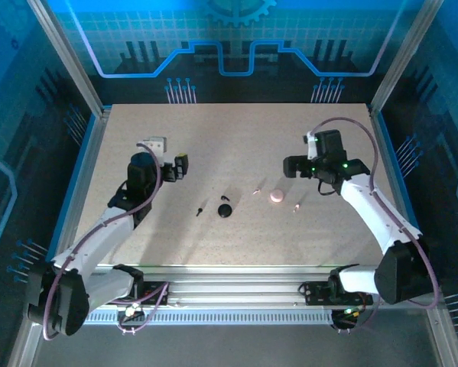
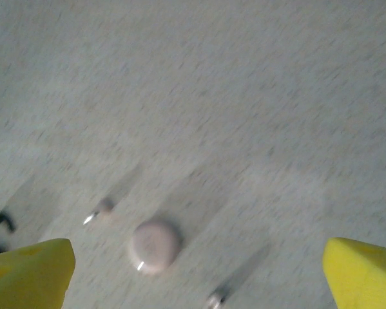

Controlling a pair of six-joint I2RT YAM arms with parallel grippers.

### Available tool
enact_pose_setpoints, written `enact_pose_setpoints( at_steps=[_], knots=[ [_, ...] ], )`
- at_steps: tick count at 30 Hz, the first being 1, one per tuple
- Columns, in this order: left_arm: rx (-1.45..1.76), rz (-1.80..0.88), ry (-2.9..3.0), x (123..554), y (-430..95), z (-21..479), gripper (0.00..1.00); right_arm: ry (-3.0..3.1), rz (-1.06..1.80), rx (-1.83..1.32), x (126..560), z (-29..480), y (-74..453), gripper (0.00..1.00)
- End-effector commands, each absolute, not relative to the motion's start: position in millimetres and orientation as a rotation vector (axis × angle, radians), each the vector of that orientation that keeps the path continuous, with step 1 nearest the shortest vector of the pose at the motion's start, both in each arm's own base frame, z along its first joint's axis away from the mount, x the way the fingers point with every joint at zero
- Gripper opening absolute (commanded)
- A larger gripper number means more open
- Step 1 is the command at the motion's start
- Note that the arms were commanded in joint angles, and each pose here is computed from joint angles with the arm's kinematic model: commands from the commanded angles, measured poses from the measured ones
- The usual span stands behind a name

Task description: Insert the wireless bluetooth earbuds into the charging case

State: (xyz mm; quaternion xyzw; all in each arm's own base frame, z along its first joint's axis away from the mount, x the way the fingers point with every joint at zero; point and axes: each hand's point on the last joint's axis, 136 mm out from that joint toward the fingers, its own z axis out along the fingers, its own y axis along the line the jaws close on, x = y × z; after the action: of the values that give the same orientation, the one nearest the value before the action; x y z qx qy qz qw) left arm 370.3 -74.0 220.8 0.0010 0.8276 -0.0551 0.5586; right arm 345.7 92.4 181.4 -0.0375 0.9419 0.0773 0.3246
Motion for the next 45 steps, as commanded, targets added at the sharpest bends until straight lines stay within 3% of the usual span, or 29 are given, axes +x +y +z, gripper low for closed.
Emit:
enact_pose_setpoints(
  at_steps=[1, 11, 18, 24, 45],
  knots=[
    [-0.014, -0.086, 2.215, 346.5, -71.5, 183.3, 0.93, 2.760, 0.125, -0.054, 289.1, 150.9, 91.0, 1.00],
    [0.004, -0.244, 2.474, 336.4, -99.1, 147.5, 0.93, 2.950, 0.233, -0.221, 280.1, 130.6, 125.4, 0.85],
    [-0.003, -0.338, 2.552, 342.4, -115.5, 132.8, 0.93, 3.012, 0.192, -0.409, 304.0, 101.9, 137.3, 0.84],
    [-0.023, -0.300, 2.620, 348.5, -114.5, 122.3, 0.90, 3.124, 0.205, -0.536, 324.1, 68.5, 152.2, 0.74],
    [-0.026, -0.219, 2.625, 366.2, -109.3, 129.7, 0.90, 3.224, 0.032, -0.576, 338.7, 28.0, 143.6, 0.67]
  ],
)
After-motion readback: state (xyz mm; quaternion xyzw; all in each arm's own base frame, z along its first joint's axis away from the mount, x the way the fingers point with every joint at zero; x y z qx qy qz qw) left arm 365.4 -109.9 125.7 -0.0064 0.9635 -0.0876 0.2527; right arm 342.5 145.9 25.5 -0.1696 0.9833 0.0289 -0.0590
